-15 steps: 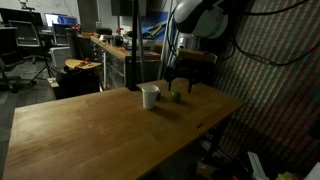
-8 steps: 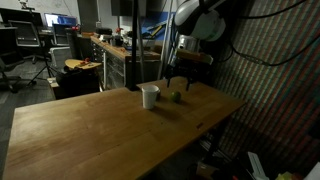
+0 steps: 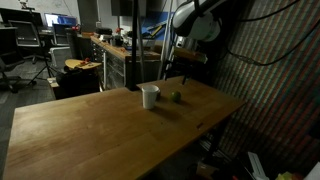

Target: Place the avocado in the white cup

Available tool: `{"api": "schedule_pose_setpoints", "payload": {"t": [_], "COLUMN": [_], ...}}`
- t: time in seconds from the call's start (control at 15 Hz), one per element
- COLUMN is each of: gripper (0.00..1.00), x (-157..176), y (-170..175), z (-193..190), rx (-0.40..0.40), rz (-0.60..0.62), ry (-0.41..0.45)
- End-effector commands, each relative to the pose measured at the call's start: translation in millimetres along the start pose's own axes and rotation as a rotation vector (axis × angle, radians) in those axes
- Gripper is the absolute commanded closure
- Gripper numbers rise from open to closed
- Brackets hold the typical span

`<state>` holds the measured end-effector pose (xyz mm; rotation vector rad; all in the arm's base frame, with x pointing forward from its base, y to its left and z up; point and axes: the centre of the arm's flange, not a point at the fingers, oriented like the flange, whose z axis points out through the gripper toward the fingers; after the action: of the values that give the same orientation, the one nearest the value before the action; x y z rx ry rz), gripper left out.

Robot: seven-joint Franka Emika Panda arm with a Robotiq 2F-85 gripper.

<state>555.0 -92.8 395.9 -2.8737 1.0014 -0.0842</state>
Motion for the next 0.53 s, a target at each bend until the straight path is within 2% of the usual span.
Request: {"api": "schedule_pose_setpoints", "payload": {"t": [0.0, 0.47], "gripper": [0.0, 0.0], "x": [33, 70], "y": [9, 13], "z": [2, 50], "rx": [0.005, -0.045], "rz": [0.047, 0.055], "ry": [0.042, 0.004]}}
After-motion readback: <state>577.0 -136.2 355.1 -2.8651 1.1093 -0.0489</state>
